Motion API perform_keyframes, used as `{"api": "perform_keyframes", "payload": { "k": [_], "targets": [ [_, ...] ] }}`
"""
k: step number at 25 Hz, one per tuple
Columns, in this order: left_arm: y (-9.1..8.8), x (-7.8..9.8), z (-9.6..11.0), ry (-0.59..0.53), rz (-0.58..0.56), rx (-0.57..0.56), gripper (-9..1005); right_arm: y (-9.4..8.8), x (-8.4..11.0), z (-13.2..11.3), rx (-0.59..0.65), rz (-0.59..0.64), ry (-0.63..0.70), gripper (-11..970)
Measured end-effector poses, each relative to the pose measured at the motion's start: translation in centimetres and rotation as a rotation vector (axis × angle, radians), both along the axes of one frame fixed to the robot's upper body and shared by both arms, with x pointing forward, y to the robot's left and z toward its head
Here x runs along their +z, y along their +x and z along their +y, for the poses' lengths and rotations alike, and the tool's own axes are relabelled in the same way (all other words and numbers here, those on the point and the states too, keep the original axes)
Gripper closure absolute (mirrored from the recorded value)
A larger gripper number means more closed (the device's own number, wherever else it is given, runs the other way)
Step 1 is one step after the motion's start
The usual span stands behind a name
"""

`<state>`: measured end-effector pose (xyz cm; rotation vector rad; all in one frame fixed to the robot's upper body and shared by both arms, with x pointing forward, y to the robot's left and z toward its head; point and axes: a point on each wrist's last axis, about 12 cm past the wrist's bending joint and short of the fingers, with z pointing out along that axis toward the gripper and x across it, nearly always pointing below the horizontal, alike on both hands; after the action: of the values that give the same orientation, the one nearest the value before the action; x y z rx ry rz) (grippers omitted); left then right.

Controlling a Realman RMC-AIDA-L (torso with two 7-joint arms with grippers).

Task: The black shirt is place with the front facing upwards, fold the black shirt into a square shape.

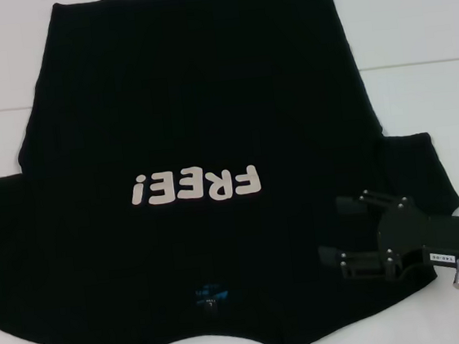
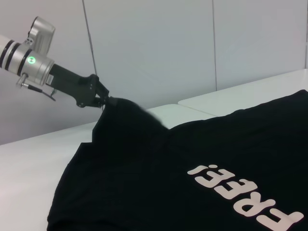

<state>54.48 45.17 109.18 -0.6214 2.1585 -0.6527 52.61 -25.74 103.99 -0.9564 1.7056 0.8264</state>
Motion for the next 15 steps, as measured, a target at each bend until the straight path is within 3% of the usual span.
{"api": "perform_keyframes", "payload": {
  "k": [15],
  "targets": [
    [2.0, 3.0, -0.7, -0.013, -0.041, -0.075, 967, 0.1, 0.1, 0.2, 0.005, -0.003, 0.001, 18]
  ]
}}
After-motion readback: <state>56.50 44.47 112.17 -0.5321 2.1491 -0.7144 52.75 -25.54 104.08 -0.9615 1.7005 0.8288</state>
